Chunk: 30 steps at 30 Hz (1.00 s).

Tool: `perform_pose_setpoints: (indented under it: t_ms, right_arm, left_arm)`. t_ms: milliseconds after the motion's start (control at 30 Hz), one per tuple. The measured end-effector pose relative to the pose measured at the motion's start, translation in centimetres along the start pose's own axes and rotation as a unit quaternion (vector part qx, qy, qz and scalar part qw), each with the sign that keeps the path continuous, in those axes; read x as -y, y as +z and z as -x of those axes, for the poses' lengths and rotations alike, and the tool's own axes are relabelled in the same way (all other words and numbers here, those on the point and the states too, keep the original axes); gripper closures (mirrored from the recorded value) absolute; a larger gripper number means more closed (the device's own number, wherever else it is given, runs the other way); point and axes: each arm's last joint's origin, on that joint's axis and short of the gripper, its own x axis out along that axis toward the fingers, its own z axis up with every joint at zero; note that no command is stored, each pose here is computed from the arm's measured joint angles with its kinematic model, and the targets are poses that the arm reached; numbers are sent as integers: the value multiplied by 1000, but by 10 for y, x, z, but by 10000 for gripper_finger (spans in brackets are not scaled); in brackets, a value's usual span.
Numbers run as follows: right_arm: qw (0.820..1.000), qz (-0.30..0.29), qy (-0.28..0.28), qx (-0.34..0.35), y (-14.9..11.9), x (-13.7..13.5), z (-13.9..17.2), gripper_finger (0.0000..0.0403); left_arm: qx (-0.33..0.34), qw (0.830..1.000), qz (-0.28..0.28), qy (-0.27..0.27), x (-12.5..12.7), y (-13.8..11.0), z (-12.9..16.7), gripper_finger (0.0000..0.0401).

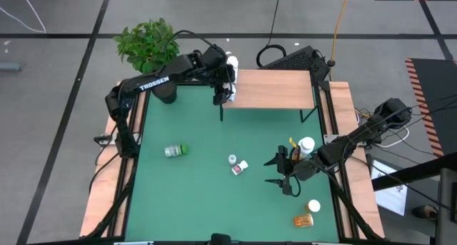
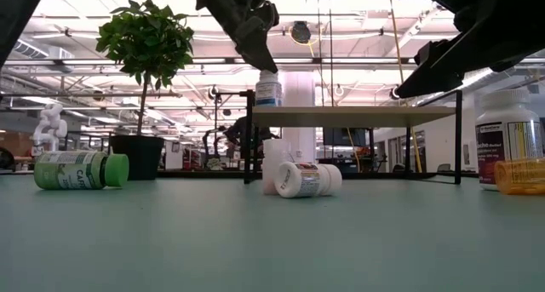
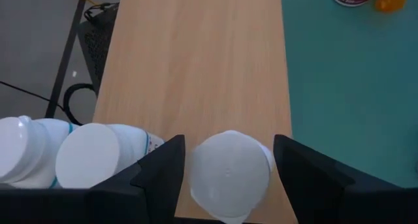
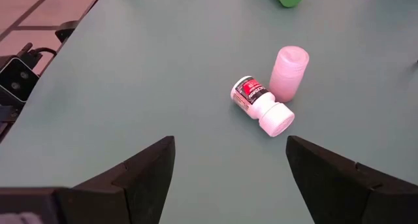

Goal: Pick and place medicine bottles onto shelf by color
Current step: Align the white and blue pill bottle with the other white and blue pill bottle on the shelf

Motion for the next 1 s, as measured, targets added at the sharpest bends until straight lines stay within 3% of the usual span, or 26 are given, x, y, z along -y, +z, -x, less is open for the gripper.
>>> perform_pose_setpoints:
  t_ms: [400, 700, 867, 1000]
  right_arm:
    - [1000, 6, -3, 1, 1, 1, -1, 117]
    - [1000, 17, -3, 1, 1, 1, 0, 117]
    - [1000, 20, -2, 1, 1, 1, 0, 117]
    - [1000, 13, -1, 0, 0, 1, 0, 117]
  left_arm:
    - [-17, 998, 5, 61, 15, 10, 7, 164]
    - [-29, 987, 16, 160, 56, 29, 20, 164]
    - [-17, 991, 25, 134, 91, 39, 23, 164]
    - [-47, 993, 18, 104, 117, 35, 11, 164]
